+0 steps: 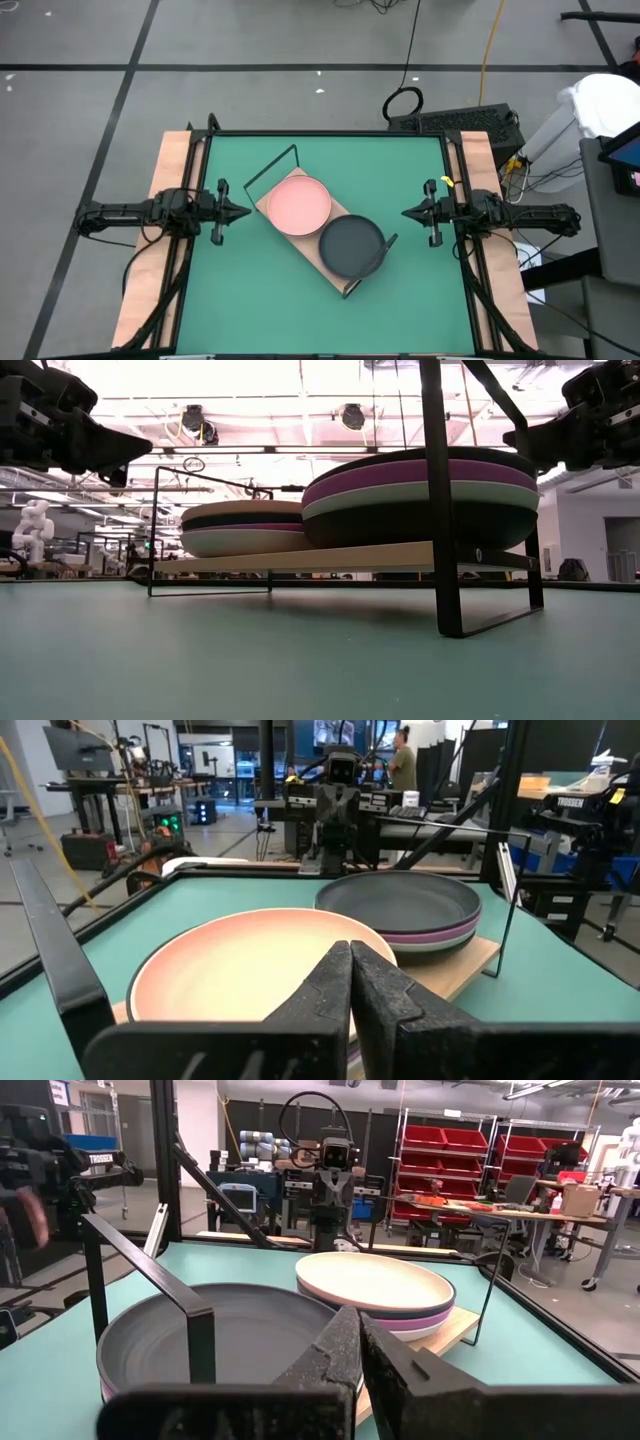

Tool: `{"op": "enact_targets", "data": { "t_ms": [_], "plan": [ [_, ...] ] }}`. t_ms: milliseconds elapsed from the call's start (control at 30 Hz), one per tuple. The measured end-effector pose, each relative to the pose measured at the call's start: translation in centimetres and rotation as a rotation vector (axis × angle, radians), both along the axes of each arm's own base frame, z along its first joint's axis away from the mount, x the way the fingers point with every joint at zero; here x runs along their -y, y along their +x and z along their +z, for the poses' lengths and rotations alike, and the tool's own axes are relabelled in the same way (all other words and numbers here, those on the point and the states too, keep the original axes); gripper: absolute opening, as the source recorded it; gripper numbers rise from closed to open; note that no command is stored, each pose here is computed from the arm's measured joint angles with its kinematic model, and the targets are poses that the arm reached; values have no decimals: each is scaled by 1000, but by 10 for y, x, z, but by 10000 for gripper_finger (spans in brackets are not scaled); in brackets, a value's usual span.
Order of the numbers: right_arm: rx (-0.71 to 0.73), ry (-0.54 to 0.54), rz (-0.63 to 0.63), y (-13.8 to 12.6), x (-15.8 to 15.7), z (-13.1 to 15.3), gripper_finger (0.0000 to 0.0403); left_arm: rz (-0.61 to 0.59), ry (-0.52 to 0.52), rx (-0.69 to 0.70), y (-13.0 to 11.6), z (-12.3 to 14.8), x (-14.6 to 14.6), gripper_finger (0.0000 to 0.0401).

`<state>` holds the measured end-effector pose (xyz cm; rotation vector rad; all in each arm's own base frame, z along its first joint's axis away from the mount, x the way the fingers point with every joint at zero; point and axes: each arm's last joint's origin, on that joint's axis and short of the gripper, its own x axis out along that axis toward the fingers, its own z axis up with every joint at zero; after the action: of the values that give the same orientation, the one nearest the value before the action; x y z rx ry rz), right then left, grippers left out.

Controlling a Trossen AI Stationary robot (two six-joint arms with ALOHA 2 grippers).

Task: Place and stack plates onto a shelf
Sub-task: Return to Home Position

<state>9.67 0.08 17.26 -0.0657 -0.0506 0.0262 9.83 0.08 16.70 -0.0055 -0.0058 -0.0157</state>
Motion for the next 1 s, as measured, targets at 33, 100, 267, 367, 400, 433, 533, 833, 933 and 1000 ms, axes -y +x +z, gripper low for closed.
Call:
{"op": "enact_targets", "data": {
  "t_ms": [33,100,267,367,400,433,533,833,933,1000],
  "plan": [
    [0,0,0,0,0,0,0,0,1,0,0,0,0,9],
    [0,0,0,0,0,0,0,0,0,-1,0,0,0,11],
    [0,0,0,0,0,0,0,0,1,-1,0,0,0,13],
    [0,0,0,0,0,0,0,0,1,-1,0,0,0,13],
    [0,0,0,0,0,0,0,0,1,-1,0,0,0,13],
    [0,0,0,0,0,0,0,0,1,-1,0,0,0,14],
    [0,0,0,0,0,0,0,0,1,-1,0,0,0,14],
    [0,0,0,0,0,0,0,0,1,-1,0,0,0,15],
    [0,0,0,0,0,0,0,0,1,-1,0,0,0,15],
    [0,0,0,0,0,0,0,0,1,-1,0,0,0,15]
  ]
}}
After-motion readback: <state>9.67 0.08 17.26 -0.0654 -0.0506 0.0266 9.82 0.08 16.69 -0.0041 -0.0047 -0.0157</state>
